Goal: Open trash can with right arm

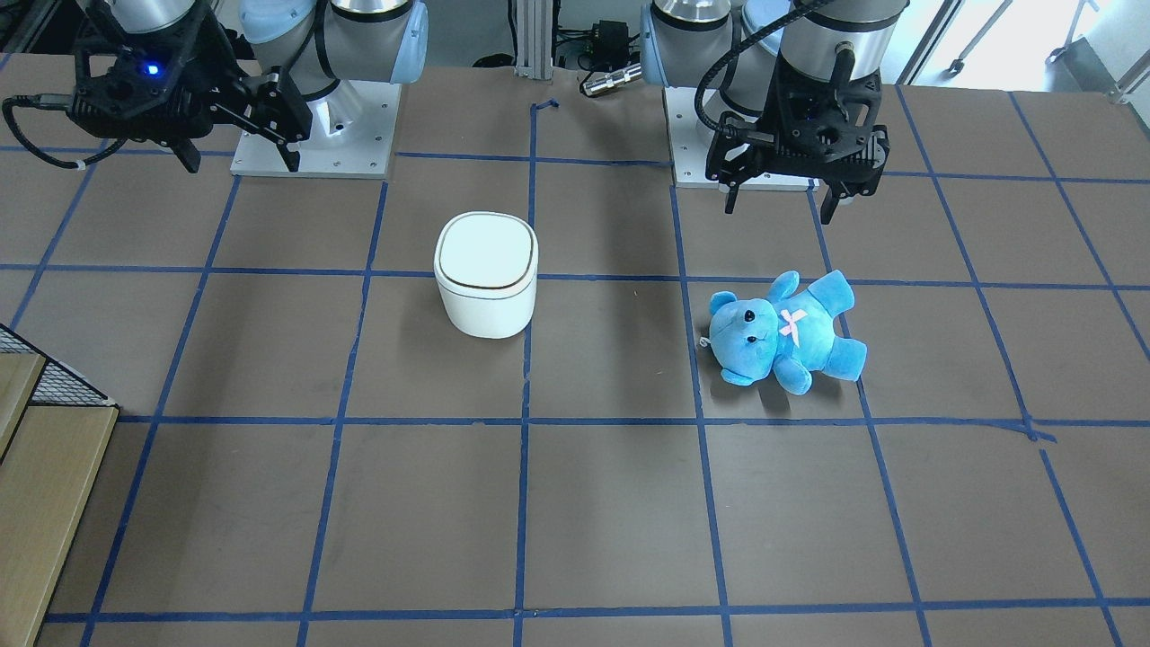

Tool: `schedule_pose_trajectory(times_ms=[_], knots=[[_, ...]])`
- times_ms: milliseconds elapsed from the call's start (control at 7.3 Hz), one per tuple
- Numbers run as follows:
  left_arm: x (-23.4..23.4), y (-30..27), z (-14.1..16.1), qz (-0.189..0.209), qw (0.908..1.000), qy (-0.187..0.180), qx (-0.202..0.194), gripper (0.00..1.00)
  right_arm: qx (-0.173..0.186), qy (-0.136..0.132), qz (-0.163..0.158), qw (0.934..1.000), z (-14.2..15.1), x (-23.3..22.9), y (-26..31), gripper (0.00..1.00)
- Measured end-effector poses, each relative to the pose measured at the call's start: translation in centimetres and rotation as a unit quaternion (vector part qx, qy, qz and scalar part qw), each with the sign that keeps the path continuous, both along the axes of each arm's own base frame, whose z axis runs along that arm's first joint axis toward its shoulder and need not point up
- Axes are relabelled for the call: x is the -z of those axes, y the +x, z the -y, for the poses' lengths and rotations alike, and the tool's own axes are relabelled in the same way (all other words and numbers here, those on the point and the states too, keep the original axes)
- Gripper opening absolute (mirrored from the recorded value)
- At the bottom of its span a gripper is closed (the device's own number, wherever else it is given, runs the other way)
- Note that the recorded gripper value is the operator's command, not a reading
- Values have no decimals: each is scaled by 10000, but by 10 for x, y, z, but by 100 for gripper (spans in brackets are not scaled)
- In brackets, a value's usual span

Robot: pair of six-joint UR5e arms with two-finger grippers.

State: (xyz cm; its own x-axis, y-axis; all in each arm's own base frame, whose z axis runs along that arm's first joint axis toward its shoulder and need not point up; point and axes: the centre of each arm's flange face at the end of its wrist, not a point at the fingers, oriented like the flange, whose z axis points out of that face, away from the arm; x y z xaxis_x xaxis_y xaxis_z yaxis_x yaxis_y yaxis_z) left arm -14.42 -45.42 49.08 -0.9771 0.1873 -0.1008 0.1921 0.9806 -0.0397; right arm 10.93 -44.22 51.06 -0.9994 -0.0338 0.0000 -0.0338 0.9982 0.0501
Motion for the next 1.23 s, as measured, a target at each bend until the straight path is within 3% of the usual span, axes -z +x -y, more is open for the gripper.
schedule_pose_trajectory(times_ms=[137, 274, 411, 822, 1233], knots=[[0, 0, 0, 0, 10000, 0, 0, 100, -2, -2, -5, 10000, 0, 0, 0, 98], [0, 0, 0, 0, 10000, 0, 0, 100, 56, -3, 10, 10000, 0, 0, 2, 78], [0, 0, 0, 0, 10000, 0, 0, 100, 208, 2, 39, 9998, 0, 1, 3, 49], [0, 0, 0, 0, 10000, 0, 0, 100, 464, 65, 94, 9989, 0, 6, 7, 24], [0, 0, 0, 0, 10000, 0, 0, 100, 761, 253, 301, 9963, 1, 22, 41, 10]])
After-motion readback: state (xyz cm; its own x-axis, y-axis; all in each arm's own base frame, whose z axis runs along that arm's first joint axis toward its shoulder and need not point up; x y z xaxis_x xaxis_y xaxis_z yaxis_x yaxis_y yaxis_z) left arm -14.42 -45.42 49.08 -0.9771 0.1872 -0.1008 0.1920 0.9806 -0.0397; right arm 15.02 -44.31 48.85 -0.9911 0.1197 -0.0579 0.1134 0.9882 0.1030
